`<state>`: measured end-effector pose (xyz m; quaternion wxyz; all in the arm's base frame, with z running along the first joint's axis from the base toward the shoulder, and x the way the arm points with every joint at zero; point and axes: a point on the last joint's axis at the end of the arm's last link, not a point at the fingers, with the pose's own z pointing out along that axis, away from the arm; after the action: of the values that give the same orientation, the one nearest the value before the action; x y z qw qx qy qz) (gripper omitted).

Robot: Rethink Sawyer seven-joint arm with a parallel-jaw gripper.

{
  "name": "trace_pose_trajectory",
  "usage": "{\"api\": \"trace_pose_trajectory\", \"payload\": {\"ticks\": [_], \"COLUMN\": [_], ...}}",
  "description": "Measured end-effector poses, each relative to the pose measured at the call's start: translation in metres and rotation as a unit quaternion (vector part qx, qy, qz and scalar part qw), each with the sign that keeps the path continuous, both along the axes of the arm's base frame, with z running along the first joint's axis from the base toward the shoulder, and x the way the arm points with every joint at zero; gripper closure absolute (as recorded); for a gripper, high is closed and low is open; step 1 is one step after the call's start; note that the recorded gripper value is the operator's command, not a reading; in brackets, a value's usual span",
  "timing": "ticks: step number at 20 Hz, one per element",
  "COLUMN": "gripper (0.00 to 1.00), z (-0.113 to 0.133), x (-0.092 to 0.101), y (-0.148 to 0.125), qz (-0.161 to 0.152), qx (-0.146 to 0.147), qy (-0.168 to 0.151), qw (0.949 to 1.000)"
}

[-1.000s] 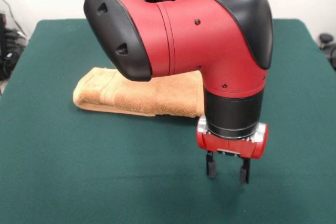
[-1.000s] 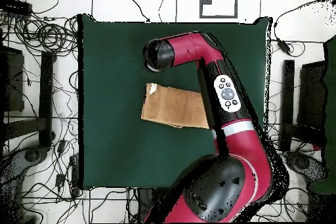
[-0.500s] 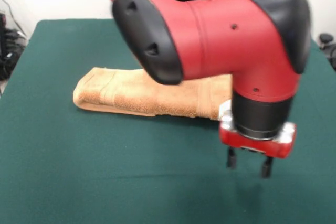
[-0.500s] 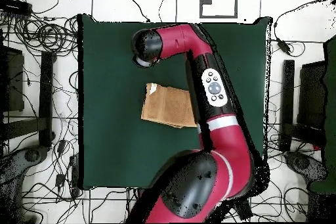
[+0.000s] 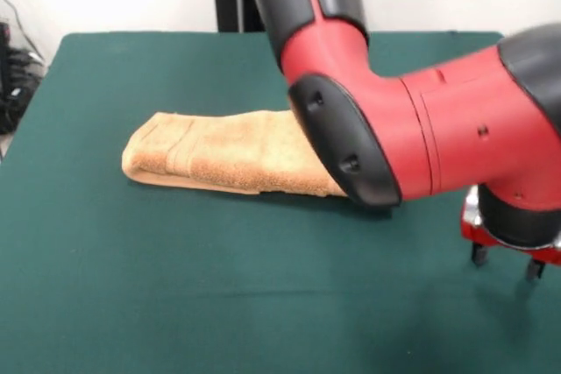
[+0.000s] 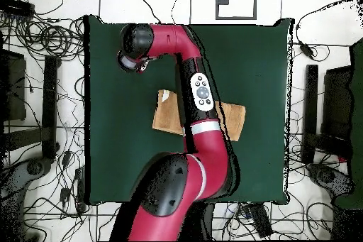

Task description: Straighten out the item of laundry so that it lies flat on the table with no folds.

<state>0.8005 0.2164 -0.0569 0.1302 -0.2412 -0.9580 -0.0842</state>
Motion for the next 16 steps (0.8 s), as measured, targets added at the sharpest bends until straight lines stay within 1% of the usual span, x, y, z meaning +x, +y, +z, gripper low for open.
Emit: {"api": "trace_pose_trajectory", "payload": {"ticks": [5, 8, 10, 14, 16], "gripper": [0.0, 0.0, 0.0, 0.0, 0.0], "z": [-0.001, 0.0, 0.0, 0.002, 0.002], "x": [0.011, 0.011, 0.01, 0.006, 0.004], "y": [-0.008, -0.009, -0.01, -0.012, -0.018], "qz": [-0.024, -0.027, -0.025, -0.009, 0.0], "qx": [0.007, 0.01, 0.005, -0.021, -0.04], "qy": [0.003, 0.005, 0.005, 0.001, -0.004], "qw": [0.9997, 0.9996, 0.9997, 0.9997, 0.9992]}}
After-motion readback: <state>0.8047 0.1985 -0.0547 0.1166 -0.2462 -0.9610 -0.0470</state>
